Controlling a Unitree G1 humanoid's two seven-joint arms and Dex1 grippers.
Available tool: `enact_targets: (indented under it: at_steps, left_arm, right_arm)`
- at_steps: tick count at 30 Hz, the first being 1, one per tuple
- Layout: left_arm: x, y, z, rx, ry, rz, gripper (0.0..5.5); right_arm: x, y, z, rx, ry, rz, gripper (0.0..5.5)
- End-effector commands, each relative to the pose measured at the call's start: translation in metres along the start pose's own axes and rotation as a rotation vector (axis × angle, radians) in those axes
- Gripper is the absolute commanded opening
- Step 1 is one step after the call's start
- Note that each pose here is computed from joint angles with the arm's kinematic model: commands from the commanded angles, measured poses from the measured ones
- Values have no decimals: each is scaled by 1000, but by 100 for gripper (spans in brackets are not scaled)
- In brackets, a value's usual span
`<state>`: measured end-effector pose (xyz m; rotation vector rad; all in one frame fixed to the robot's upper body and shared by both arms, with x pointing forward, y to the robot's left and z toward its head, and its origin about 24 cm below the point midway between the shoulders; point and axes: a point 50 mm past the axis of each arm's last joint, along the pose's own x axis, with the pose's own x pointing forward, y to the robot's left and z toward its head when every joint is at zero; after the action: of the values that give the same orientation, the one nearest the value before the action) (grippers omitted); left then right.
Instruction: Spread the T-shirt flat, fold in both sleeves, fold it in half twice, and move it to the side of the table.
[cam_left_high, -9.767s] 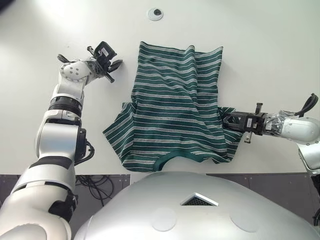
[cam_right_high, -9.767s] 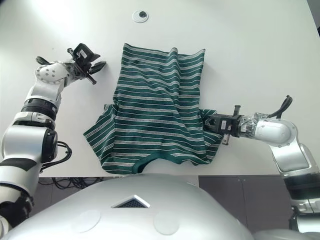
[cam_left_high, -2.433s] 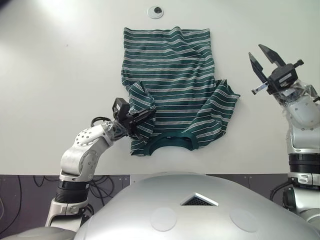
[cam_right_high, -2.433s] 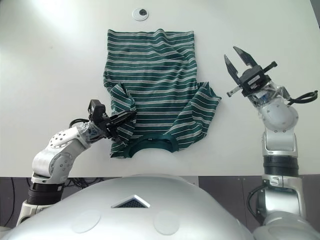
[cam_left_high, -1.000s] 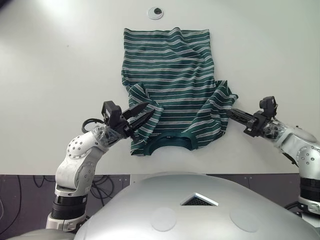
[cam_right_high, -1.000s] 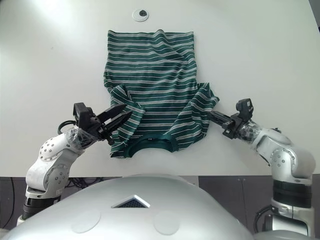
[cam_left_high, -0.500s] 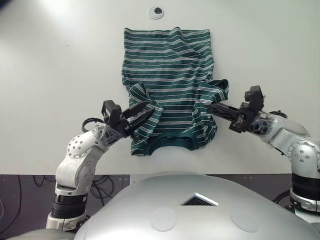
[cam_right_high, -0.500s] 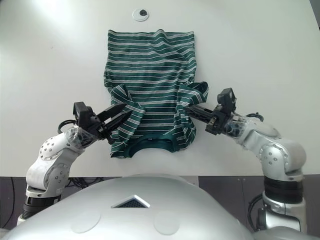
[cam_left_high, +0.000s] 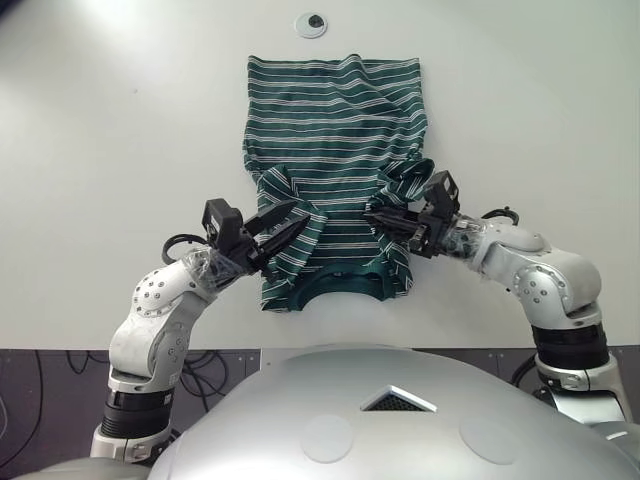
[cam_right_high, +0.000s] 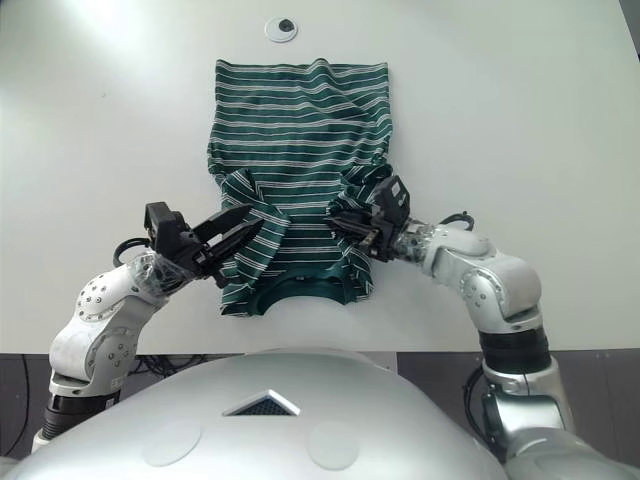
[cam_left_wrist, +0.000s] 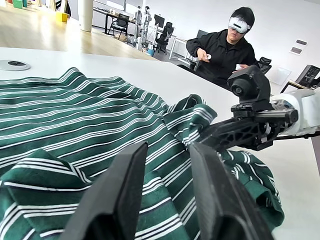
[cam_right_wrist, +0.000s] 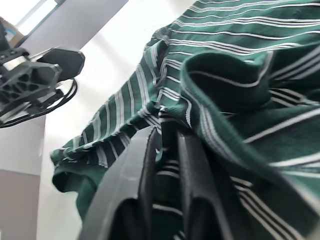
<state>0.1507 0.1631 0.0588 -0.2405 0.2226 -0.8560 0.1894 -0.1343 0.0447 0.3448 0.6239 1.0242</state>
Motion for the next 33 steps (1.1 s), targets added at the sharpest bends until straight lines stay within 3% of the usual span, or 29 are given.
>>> enact_targets:
  at_steps: [1,4,11,15,19,23,27,29,33]
  left_arm:
    - [3,0,2,4,3,-7,152]
    - [4,1,3,3,2,-9,152]
    - [6,5,5,16,4,-19,152]
    - [8,8,5,21,3,-16,152]
    - [10,7,8,47,-2,-26,152]
    - [1,11,19,134,-53,-16,152]
    - [-33,19,33,375,-48,-10,152]
    - [-55,16,24,589,75,-73,152]
    - [-96,24,-2,949,413,-210,152]
  right_arm:
    - [2,1,5,-89,-18,31,140]
    - [7,1,7,-218,-24,49,140]
    - [27,-20,4,-223,-47,5,140]
    - [31,-40,-3,-48,-41,12,140]
    - [28,-36,0,62,-74,101,140]
    - [9,-22,20,75,-181,200,140]
    - [-36,-11,37,65,-312,246,140]
    - [-67,-9,35,13,-310,210,140]
    - [-114,-7,12,-372,-136,36,140]
